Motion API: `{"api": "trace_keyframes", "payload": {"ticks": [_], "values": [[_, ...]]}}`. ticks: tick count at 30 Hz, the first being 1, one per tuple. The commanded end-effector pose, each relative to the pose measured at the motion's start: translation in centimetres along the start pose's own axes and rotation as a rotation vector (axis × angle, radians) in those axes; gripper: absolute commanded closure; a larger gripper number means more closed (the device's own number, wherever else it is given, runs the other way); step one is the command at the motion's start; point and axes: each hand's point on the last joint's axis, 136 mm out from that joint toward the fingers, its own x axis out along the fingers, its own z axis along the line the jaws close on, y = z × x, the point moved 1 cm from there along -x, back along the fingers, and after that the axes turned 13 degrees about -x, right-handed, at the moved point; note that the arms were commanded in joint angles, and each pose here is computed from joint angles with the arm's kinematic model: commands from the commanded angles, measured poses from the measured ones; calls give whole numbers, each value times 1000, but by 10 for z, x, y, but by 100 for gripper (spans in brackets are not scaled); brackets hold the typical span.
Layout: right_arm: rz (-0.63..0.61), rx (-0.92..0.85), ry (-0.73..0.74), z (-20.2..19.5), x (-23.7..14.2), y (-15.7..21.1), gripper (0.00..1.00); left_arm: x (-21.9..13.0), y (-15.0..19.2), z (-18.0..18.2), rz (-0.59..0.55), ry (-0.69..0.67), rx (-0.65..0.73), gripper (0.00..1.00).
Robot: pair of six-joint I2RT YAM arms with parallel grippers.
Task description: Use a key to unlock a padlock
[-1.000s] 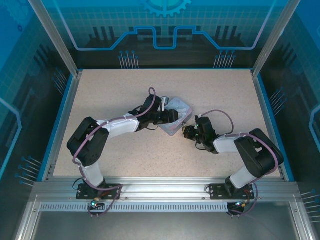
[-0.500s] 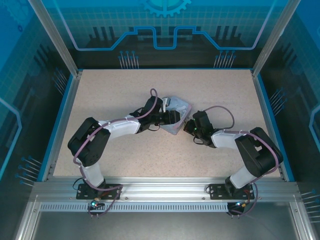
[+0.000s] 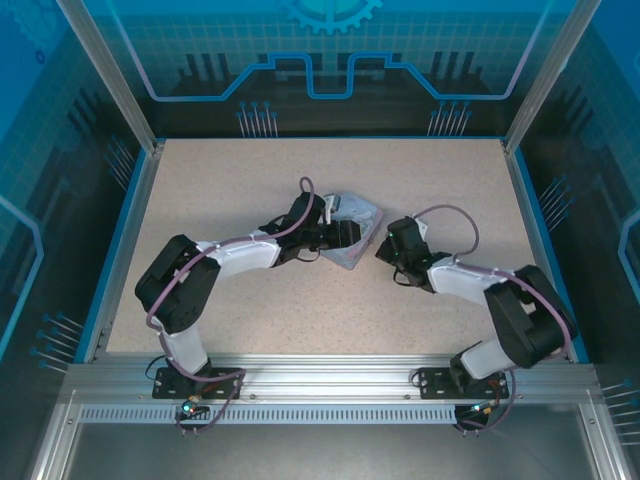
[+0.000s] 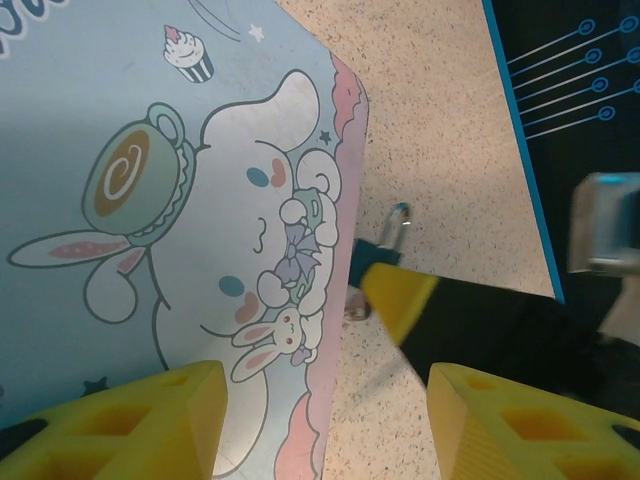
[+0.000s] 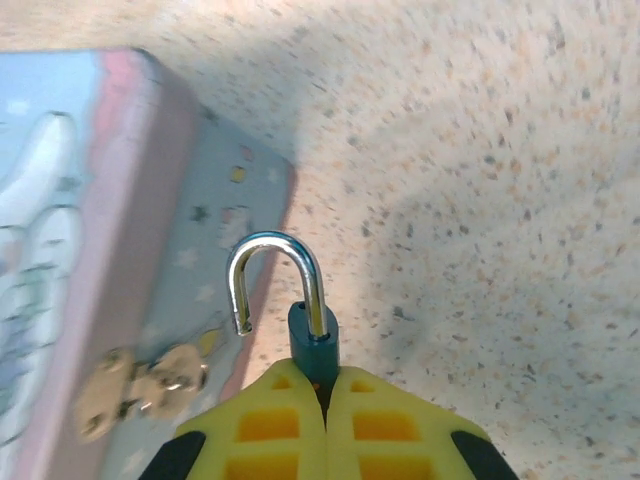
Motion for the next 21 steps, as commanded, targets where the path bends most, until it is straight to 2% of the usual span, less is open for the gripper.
{"api": "trace_keyframes", "payload": {"ticks": [1, 5, 11, 14, 18, 21], "values": [[76, -146, -59, -3, -23, 9, 99, -13, 6, 29, 59, -124, -32, 42], [193, -214, -150, -1, -53, 34, 99, -34, -16, 11, 25, -79, -19, 41], [370, -189, -406, 26, -84, 77, 98, -82, -33, -17, -53, 12, 36, 37], [462, -153, -480, 36, -83, 100, 98, -107, -34, -20, -102, 31, 45, 35], [536, -125, -462, 38, -68, 123, 96, -139, -34, -5, -173, 11, 16, 34], [546, -78, -448, 38, -56, 130, 95, -160, -34, 9, -225, -19, -10, 33]]}}
